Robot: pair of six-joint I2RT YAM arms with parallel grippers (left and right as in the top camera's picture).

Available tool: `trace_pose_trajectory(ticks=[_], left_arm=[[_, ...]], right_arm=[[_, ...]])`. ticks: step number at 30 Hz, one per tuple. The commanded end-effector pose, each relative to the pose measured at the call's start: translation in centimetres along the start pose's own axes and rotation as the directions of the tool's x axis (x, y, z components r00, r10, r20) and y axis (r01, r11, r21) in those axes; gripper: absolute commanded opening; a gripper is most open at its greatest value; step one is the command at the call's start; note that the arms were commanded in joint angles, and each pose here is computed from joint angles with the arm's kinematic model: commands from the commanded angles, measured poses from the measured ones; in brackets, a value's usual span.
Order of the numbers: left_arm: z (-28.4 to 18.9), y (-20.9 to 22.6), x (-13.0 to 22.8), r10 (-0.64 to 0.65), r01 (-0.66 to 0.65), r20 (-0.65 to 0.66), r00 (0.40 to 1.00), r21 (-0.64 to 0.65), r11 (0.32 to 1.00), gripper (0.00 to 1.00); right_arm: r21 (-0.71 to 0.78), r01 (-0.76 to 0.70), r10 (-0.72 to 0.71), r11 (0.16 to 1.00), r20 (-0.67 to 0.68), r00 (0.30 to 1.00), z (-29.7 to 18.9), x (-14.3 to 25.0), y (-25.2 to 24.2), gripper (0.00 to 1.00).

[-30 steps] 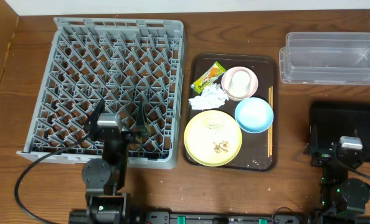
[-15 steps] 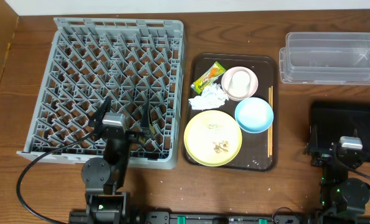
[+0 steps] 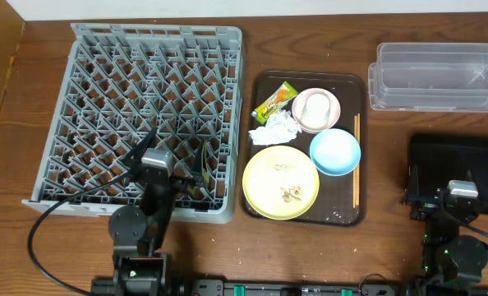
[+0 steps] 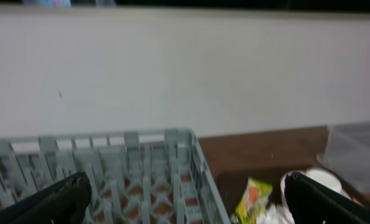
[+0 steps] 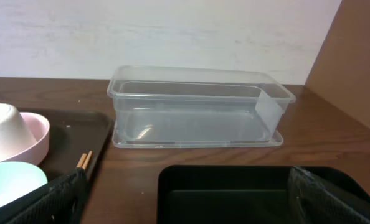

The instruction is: Sort waste into correct bins and load items into the dishwasher

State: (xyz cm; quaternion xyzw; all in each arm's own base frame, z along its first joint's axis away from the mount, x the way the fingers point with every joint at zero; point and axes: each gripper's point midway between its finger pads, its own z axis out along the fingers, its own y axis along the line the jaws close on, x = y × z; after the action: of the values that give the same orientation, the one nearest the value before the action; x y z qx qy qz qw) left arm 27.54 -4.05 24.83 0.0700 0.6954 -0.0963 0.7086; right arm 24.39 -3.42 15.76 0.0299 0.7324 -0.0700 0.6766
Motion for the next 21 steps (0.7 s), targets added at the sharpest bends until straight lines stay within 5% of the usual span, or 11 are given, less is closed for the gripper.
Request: trace_pose_trajectory(ticks=[1, 7, 17, 21], left_arm=[[-0.1, -0.4, 0.0, -0.008, 0.009, -0.029, 1.0, 0.019, 1.0, 1.0], [-0.1, -0.4, 0.7, -0.045, 0.046, -0.061, 0.997, 0.018, 0.999, 1.0], [-1.0, -0.7, -7.4, -0.061, 0.051, 0.266, 0.962, 0.044, 0.998, 1.0], [-1.9, 1.0, -9.8, -0.039, 0.063, 0.372, 0.927, -0.052, 0.997, 1.0]], right_arm=[[-0.009, -0.008, 0.008, 1.0, -0.001, 1.0, 0.0, 0.1, 0.2, 0.99], [-0.009, -0.008, 0.008, 1.0, -0.001, 1.0, 0.0, 0.1, 0.2, 0.99], [-0.009, -0.008, 0.008, 1.0, -0.001, 1.0, 0.0, 0.1, 0.2, 0.99], [-0.009, -0.008, 0.008, 1.0, -0.001, 1.0, 0.0, 0.1, 0.2, 0.99]])
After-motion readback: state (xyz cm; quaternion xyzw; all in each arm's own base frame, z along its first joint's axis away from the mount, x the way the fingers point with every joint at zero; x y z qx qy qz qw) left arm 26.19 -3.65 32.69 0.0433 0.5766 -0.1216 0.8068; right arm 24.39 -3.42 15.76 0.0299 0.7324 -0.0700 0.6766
